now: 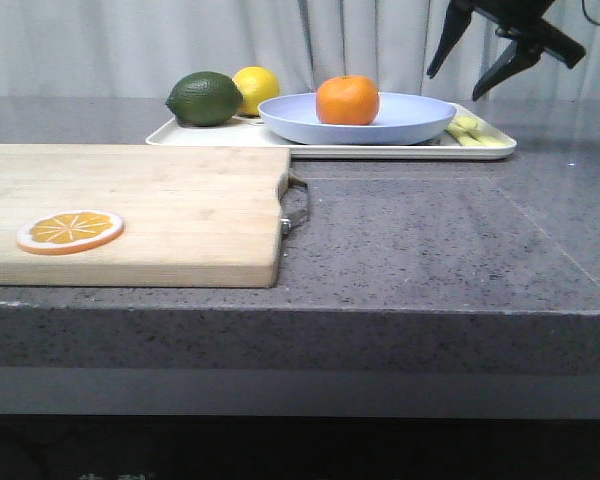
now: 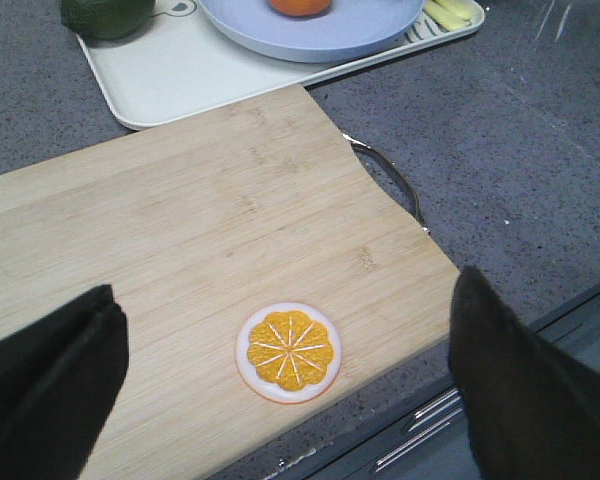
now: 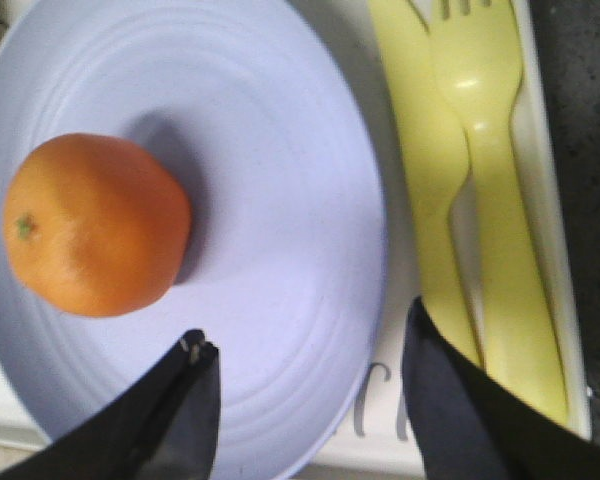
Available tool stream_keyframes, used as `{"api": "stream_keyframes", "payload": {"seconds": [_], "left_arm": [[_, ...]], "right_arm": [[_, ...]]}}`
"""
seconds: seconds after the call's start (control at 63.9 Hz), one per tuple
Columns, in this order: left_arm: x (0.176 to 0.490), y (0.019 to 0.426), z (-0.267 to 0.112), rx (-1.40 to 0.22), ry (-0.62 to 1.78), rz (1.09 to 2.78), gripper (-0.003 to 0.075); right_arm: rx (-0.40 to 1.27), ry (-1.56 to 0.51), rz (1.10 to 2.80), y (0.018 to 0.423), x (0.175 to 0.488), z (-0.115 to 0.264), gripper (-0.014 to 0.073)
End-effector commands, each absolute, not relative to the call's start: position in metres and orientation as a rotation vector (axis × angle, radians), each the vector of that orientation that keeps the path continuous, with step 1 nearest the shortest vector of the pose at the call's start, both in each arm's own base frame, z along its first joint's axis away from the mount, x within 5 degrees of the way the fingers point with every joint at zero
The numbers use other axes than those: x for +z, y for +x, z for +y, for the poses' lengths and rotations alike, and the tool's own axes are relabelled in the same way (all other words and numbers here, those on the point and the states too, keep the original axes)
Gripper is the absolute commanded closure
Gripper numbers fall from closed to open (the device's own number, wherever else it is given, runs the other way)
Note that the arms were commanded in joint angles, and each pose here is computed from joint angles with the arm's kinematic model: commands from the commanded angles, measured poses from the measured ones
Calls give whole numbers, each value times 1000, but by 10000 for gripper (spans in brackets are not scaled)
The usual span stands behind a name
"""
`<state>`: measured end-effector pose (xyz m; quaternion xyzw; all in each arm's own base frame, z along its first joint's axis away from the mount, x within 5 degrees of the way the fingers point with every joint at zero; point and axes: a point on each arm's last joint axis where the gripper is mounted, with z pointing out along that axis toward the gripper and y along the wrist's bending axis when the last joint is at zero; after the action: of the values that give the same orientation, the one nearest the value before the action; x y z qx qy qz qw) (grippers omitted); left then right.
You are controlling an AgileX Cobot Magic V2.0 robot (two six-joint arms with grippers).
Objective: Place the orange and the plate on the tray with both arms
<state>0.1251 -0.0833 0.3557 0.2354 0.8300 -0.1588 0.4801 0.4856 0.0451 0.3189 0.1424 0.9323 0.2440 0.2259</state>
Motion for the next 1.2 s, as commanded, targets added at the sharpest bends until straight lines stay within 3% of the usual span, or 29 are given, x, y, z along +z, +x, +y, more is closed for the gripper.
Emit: {"api": "stream_keyframes", "payload": {"seconds": [0.0,0.172,0.407,0.641,0.798,1.189], "left_arm": [[372,126,-84,-415,535,1926,90],[372,126,-84,-415,535,1926,90],[373,127,-84,-417,533,1919,90],[373,127,-84,-417,533,1919,90],[373,127,-84,-417,533,1919,90],[372,126,-84,-415,535,1926,90]], "right_arm": [[670,251,2438,457,385,47,164],[559,180,2521,431,403,41,164],[430,27,2488,392,431,36,164],[328,-147,2321,327,447,32,164],[239,-264,2231,273,438,29,164],[212,-219,2154,152,382,23,164]]}}
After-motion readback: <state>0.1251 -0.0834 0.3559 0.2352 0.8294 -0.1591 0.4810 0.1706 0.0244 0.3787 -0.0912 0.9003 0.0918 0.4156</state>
